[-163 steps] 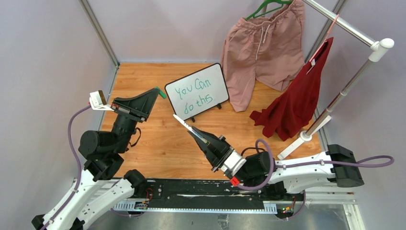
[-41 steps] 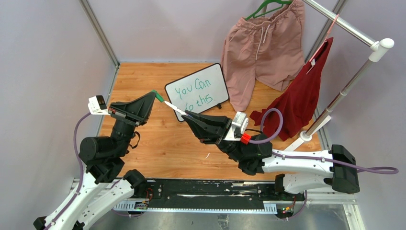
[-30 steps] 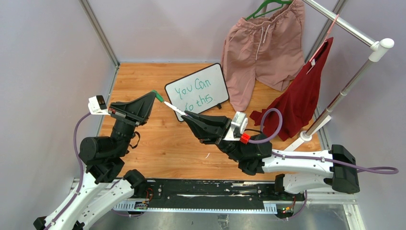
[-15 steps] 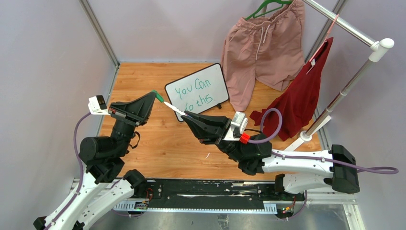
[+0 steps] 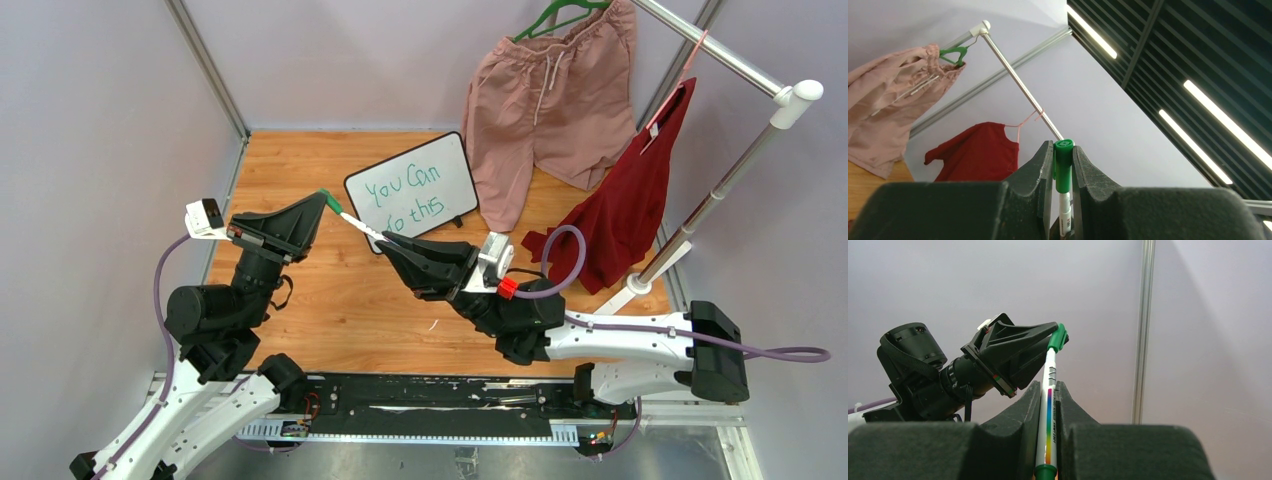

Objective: Write a sentence on the whiteboard
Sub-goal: Close the whiteboard marker at the center of the board.

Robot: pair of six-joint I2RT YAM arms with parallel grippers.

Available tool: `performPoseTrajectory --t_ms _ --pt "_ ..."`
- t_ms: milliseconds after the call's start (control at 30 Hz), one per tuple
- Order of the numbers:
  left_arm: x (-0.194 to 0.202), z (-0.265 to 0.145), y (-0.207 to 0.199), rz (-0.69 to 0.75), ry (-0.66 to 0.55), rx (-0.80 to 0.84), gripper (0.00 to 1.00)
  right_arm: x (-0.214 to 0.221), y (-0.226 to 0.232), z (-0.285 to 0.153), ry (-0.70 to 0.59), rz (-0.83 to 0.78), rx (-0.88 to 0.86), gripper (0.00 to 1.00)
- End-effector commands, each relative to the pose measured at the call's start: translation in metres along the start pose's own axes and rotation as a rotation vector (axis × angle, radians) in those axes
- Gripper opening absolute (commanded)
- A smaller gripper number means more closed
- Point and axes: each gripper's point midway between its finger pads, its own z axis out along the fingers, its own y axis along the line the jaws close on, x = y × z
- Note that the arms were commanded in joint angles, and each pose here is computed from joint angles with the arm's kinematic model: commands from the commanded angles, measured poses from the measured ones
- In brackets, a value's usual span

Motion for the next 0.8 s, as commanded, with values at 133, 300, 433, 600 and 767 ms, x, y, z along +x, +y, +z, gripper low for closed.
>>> performPoseTrajectory --t_ms 133,300,433,600,767 --pt "-0.0030 0.0010 -0.0163 -0.005 0.000 0.048 0.00 -0.0226 -0.0053 0.0114 -0.067 0.007 0.018 0.00" --pt "-0.0020 0.0009 -0.0165 -0.006 0.006 0.049 0.00 -0.0209 -0.0060 0.0124 -0.064 0.003 0.024 0.00" --pt "0.0000 0.0012 -0.0171 -0.010 0.016 0.052 0.00 -0.0213 -0.0080 0.0136 -0.065 -0.008 0.032 0.00" --pt "0.0024 0.0016 -0.0154 -0.017 0.025 0.049 0.00 -0.0205 -0.0085 0.0167 -0.066 -0.028 0.035 0.00" --pt "0.0014 0.0015 -0.0147 -0.017 0.019 0.046 0.00 -0.0195 -0.0116 0.0191 -0.069 -0.064 0.048 0.00"
